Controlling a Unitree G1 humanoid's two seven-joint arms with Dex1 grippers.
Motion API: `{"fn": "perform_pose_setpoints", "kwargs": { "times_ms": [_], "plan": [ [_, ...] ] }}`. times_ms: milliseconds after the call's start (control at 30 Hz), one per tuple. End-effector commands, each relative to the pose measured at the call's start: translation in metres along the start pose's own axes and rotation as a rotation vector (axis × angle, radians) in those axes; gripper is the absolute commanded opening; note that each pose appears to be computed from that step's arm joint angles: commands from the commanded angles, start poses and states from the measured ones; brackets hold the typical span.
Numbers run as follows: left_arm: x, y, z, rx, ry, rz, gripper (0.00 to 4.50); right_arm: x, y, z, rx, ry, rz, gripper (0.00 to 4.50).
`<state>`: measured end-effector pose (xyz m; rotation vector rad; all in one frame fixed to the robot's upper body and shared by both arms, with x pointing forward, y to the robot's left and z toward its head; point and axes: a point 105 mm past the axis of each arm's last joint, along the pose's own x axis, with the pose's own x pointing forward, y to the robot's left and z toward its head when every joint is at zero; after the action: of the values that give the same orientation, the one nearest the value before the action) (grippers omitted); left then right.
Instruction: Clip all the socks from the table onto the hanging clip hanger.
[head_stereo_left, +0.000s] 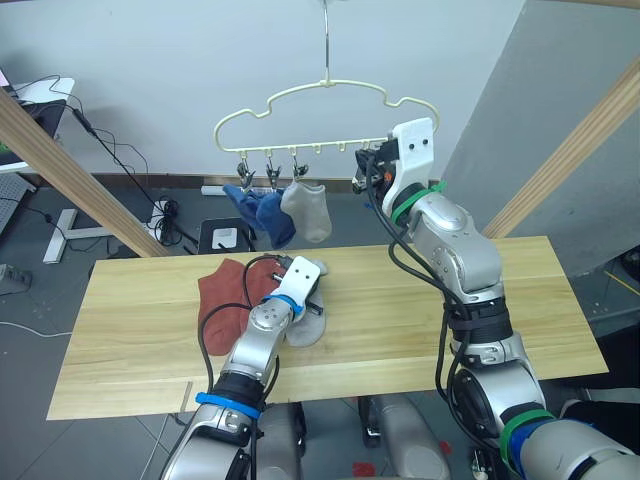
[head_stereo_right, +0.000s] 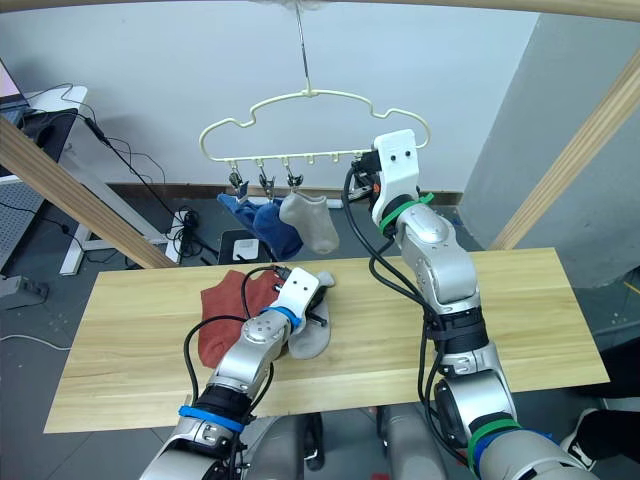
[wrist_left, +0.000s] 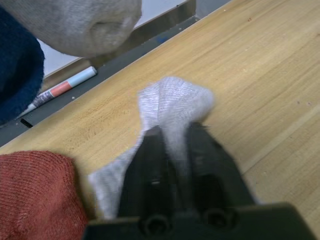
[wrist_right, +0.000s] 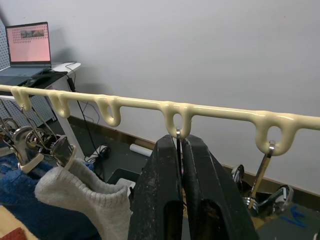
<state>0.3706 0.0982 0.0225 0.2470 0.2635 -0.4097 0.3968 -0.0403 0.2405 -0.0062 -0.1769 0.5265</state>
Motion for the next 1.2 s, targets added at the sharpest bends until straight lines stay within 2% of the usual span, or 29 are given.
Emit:
{"fn": "perform_pose_setpoints", "kwargs": {
  "times_ms": [33,100,167,200,333,567,967,1200],
  "plan": [
    [-0.003,-0.014,0.009,0.039,-0.099,-0.053,0.02,-0.004,0.001,0.015,0.0,-0.056,0.006,0.0],
    [-0.006,-0.022,0.04,0.082,-0.262,-0.091,0.02,-0.005,0.001,0.016,0.001,-0.057,0.006,0.0],
    [-0.016,-0.037,0.077,0.195,-0.454,-0.151,0.02,-0.006,0.001,0.018,0.002,-0.06,0.008,0.0],
    [-0.02,-0.042,0.091,0.231,-0.52,-0.164,0.02,-0.006,0.001,0.019,0.004,-0.062,0.01,0.0],
    [-0.024,-0.044,0.121,0.299,-0.662,-0.14,0.02,-0.007,0.003,0.022,0.017,-0.064,0.022,0.0],
    [-0.025,-0.035,0.146,0.324,-0.765,-0.079,0.02,-0.009,0.006,0.022,0.029,-0.054,0.042,0.0],
    [-0.025,-0.021,0.146,0.301,-0.779,-0.017,0.02,-0.009,0.006,0.019,0.035,-0.041,0.045,0.0],
    [-0.024,-0.021,0.155,0.295,-0.803,-0.011,0.02,-0.008,0.008,0.014,0.053,-0.017,0.054,0.0]
  ]
}}
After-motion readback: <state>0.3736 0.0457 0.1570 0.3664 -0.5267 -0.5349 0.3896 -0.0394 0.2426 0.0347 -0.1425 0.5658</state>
